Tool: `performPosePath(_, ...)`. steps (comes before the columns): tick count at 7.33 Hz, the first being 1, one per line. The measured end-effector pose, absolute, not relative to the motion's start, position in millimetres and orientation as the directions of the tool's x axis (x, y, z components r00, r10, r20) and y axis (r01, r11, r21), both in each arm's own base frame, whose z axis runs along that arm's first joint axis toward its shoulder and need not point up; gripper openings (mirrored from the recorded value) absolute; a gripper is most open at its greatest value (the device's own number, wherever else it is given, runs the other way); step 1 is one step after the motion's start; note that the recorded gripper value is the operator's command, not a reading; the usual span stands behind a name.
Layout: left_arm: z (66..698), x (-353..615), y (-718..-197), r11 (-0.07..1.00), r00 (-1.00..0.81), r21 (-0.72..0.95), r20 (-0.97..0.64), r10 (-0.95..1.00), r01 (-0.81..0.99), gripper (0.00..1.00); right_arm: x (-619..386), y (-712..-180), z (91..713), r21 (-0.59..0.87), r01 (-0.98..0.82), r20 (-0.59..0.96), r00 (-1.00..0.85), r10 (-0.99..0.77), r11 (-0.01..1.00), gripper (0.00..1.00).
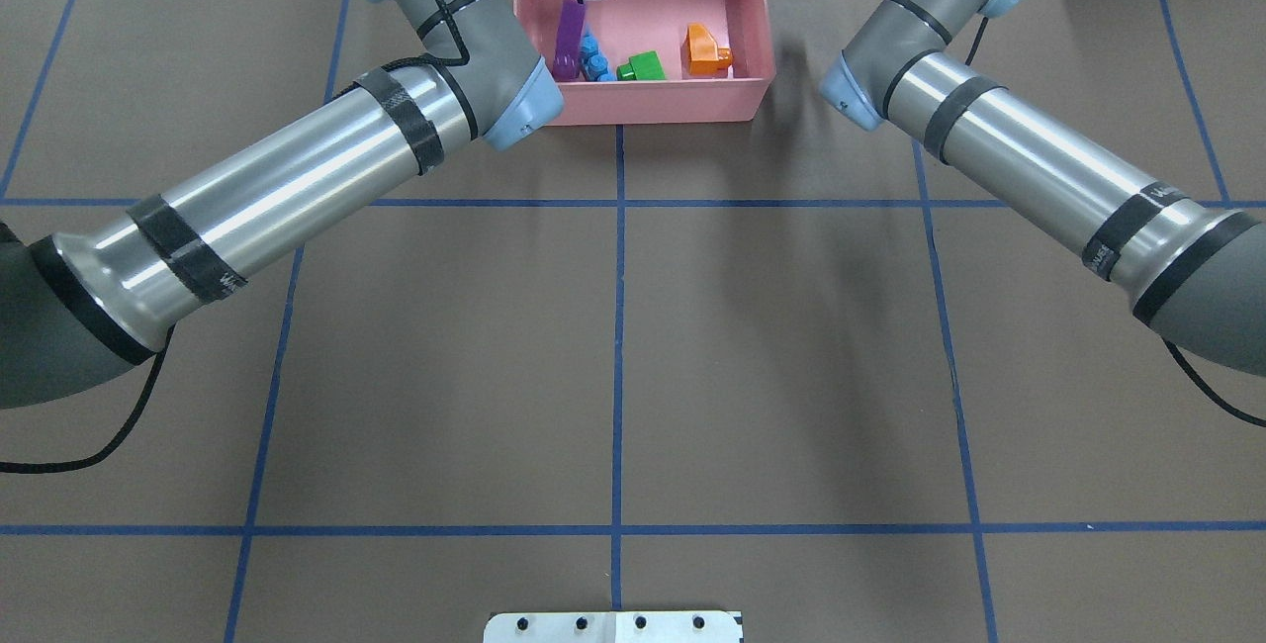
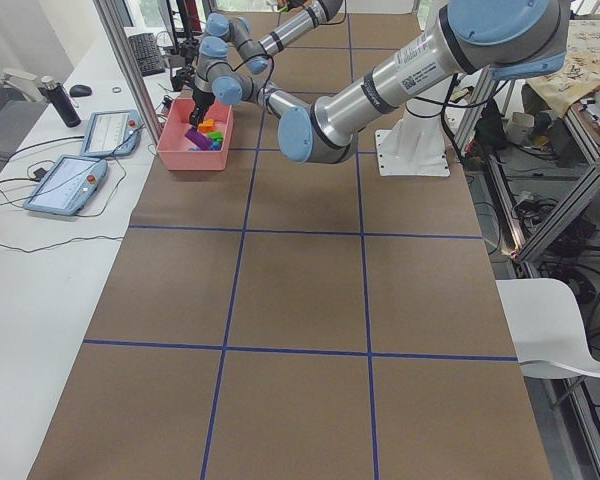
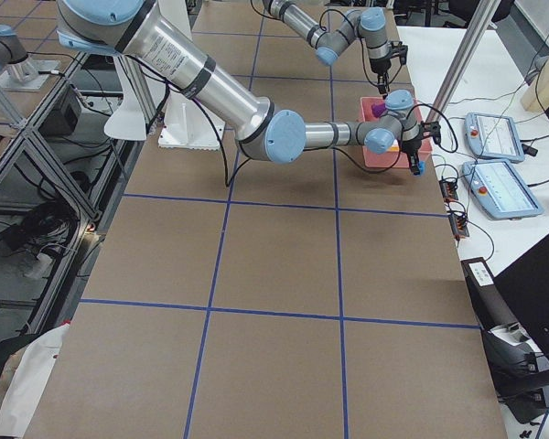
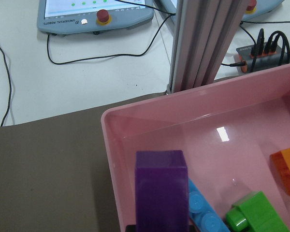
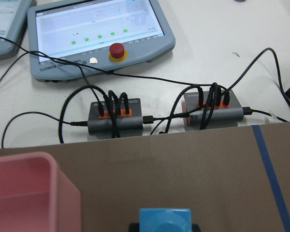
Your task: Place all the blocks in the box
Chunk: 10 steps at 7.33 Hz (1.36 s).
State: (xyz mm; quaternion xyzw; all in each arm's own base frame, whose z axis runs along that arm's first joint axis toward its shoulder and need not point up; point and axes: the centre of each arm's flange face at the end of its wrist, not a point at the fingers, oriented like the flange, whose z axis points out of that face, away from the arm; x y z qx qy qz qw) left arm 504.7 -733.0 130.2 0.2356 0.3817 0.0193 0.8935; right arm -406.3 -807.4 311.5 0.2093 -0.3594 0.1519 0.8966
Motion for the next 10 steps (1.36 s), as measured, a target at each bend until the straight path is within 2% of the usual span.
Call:
performPosePath(2,126.5,479.2,-731.1,0.888,0.682,0.441,-0.691,0.240,0.134,0.99,-406.9,-802.5,237.8,0.209,-0.468,0.750,0.640,0.167,0.858,0.00)
performPosePath(4,173.4,421.9,-717.1,0.895,0.657,0.437,-0.700,0.280,0.084,0.99,-443.9,-773.3,197.6,0.145,-0.482,0.781,0.592,0.199,0.864,0.01)
performPosePath(5,205.7,390.3,-708.1,0.891,0.659,0.450,-0.688,0.304,0.059,0.99,-466.1,-757.5,191.6,0.127,-0.472,0.788,0.582,0.200,0.872,0.99)
performPosePath(8,310.9,271.4,-686.2,0.877,0.691,0.479,-0.621,0.370,-0.039,0.99,-489.4,-705.5,202.0,0.103,-0.414,0.805,0.569,0.169,0.904,1.00)
performPosePath(10,384.8,207.9,-654.3,0.867,0.711,0.487,-0.572,0.409,-0.107,0.99,-435.2,-667.6,210.7,0.058,-0.366,0.795,0.579,0.179,0.929,1.00)
